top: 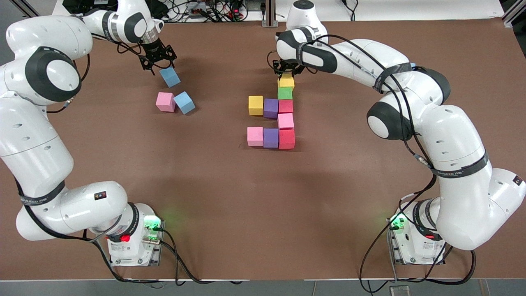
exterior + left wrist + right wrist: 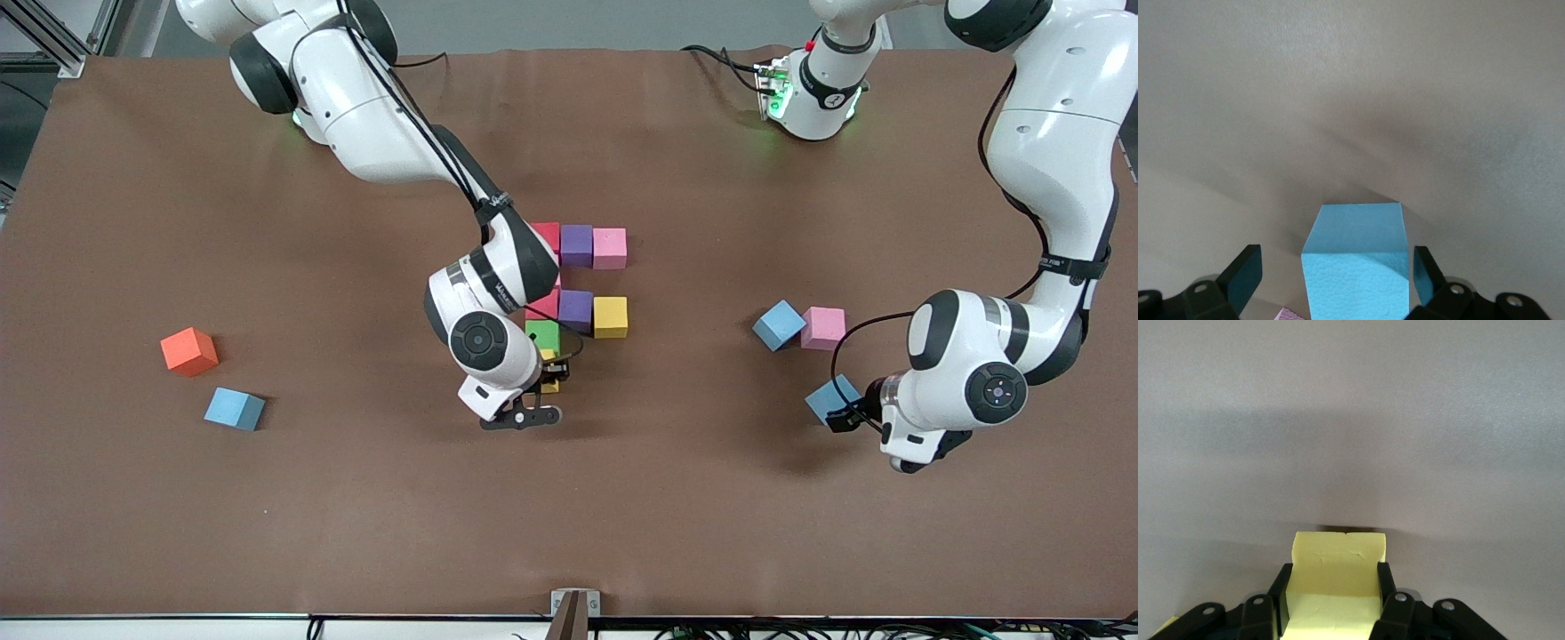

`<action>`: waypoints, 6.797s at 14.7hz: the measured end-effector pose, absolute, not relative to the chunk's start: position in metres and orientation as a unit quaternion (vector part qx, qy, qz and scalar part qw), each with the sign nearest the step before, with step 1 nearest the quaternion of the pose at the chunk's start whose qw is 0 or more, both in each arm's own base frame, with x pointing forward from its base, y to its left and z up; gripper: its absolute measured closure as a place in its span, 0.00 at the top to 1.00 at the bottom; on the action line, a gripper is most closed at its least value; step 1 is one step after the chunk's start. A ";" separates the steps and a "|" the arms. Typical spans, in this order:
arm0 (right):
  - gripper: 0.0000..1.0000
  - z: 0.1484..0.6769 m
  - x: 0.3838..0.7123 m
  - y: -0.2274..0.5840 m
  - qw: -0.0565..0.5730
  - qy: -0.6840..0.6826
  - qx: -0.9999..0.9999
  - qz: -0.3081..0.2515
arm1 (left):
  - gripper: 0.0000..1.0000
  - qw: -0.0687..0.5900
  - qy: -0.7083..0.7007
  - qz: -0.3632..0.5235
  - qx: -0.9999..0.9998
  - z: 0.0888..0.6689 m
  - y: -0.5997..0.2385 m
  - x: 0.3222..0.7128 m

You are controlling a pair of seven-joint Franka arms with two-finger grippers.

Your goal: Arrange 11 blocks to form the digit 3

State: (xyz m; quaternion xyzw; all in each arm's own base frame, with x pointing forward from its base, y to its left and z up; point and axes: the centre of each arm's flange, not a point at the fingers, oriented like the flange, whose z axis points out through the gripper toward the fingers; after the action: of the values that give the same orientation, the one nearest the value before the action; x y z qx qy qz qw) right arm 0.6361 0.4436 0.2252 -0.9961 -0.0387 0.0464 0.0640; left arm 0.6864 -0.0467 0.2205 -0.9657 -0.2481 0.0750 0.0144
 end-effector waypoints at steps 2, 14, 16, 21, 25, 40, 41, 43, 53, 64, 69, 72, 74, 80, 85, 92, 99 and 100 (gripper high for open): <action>0.53 0.225 0.635 0.445 0.063 -0.040 -0.996 0.047 | 1.00 0.015 -0.247 0.078 -0.966 0.218 -0.048 0.684; 0.58 0.224 0.633 0.446 0.061 -0.041 -0.996 0.052 | 0.74 0.006 -0.244 0.080 -0.967 0.200 -0.055 0.683; 0.62 0.224 0.632 0.447 0.060 -0.043 -0.996 0.052 | 0.68 0.005 -0.242 0.080 -0.967 0.199 -0.057 0.683; 1.00 0.225 0.627 0.454 0.056 -0.048 -0.996 0.048 | 0.56 -0.007 -0.244 0.054 -0.968 0.222 -0.059 0.699; 1.00 0.225 0.626 0.455 0.054 -0.036 -0.997 0.048 | 0.56 -0.026 -0.234 0.049 -0.971 0.262 -0.088 0.710; 1.00 0.222 0.618 0.467 0.053 -0.032 -0.997 0.051 | 0.56 -0.056 -0.466 0.058 -0.881 0.305 -0.283 0.672; 1.00 0.222 0.618 0.467 0.053 -0.032 -0.997 0.051 | 0.56 -0.058 -0.474 0.057 -0.877 0.305 -0.286 0.671; 1.00 0.222 0.617 0.468 0.053 -0.032 -0.997 0.050 | 0.56 -0.058 -0.479 0.057 -0.874 0.305 -0.293 0.668; 1.00 0.221 0.616 0.470 0.052 -0.030 -0.997 0.049 | 0.56 -0.069 -0.483 0.056 -0.871 0.296 -0.305 0.667; 1.00 0.341 0.673 0.364 0.028 0.037 -0.998 0.046 | 0.56 -0.113 -0.596 0.059 -0.792 0.266 -0.367 0.651; 1.00 0.425 0.709 0.221 0.018 0.117 -0.992 0.041 | 0.56 -0.076 -0.650 0.035 -0.756 0.221 -0.416 0.617; 1.00 0.473 0.708 0.131 0.036 0.102 -0.994 0.029 | 0.56 -0.069 -0.663 0.036 -0.745 0.214 -0.443 0.597; 1.00 0.506 0.700 0.069 0.045 0.104 -0.993 0.015 | 0.56 -0.066 -0.669 0.039 -0.740 0.211 -0.454 0.588; 1.00 0.609 0.641 -0.036 0.058 0.140 -0.988 -0.010 | 0.56 -0.058 -0.668 0.044 -0.741 0.201 -0.475 0.569; 1.00 0.647 0.602 -0.058 0.027 0.102 -0.993 -0.044 | 0.56 -0.070 -0.667 0.044 -0.740 0.201 -0.477 0.571; 1.00 0.631 0.603 -0.046 0.012 0.062 -0.997 -0.049 | 0.56 -0.077 -0.670 0.047 -0.737 0.197 -0.480 0.577; 1.00 0.626 0.602 -0.049 0.013 0.035 -0.998 -0.044 | 0.56 -0.080 -0.668 0.047 -0.738 0.197 -0.486 0.576; 1.00 0.627 0.602 -0.050 0.015 0.033 -0.998 -0.044 | 0.56 -0.080 -0.668 0.048 -0.738 0.197 -0.486 0.575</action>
State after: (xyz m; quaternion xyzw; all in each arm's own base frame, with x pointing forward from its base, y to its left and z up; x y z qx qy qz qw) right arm 0.6018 -0.0502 0.6265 -0.9984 0.0334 -0.0442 0.0152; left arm 0.5753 -0.4861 0.1969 -0.7380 -0.6684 0.0483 -0.0796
